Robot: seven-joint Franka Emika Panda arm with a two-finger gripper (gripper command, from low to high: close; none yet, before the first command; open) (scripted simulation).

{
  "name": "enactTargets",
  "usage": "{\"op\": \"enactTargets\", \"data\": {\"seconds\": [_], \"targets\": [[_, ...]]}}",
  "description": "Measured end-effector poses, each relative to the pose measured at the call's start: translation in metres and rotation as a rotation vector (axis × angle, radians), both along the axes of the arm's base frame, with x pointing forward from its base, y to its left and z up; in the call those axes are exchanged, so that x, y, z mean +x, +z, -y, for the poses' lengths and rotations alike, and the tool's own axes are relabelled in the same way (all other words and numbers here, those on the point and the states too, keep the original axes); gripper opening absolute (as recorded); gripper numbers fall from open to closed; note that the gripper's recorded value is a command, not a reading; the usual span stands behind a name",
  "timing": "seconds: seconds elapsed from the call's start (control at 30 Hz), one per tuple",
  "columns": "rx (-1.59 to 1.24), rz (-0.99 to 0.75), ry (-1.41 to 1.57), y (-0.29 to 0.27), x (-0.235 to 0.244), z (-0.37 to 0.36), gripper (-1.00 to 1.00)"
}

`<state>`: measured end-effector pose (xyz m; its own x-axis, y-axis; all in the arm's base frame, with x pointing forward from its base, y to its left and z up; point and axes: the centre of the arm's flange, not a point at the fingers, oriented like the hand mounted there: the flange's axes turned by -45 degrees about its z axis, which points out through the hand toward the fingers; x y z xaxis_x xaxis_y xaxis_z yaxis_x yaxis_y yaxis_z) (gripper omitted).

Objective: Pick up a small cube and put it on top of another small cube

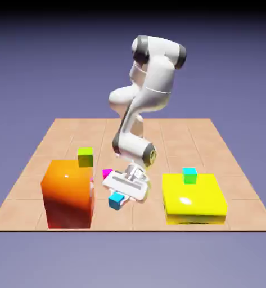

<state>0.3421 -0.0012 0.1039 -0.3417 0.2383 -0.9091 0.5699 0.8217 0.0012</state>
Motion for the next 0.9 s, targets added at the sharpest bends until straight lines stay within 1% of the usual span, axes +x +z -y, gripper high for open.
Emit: {"op": "enactTargets", "data": {"seconds": [0.13,0.33,0.53,0.7,0.9], "targets": [[0.094,0.047,-0.187,0.031,0.018,0.005,-1.00],[0.274,0.130,-0.422,0.096,0.045,0.017,-1.00],[0.377,0.167,-0.446,0.164,0.053,0.031,-1.00],[0.458,0.215,-0.449,0.223,0.051,0.050,-1.00],[0.393,0.170,-0.307,0.261,0.027,0.082,-1.00]]}}
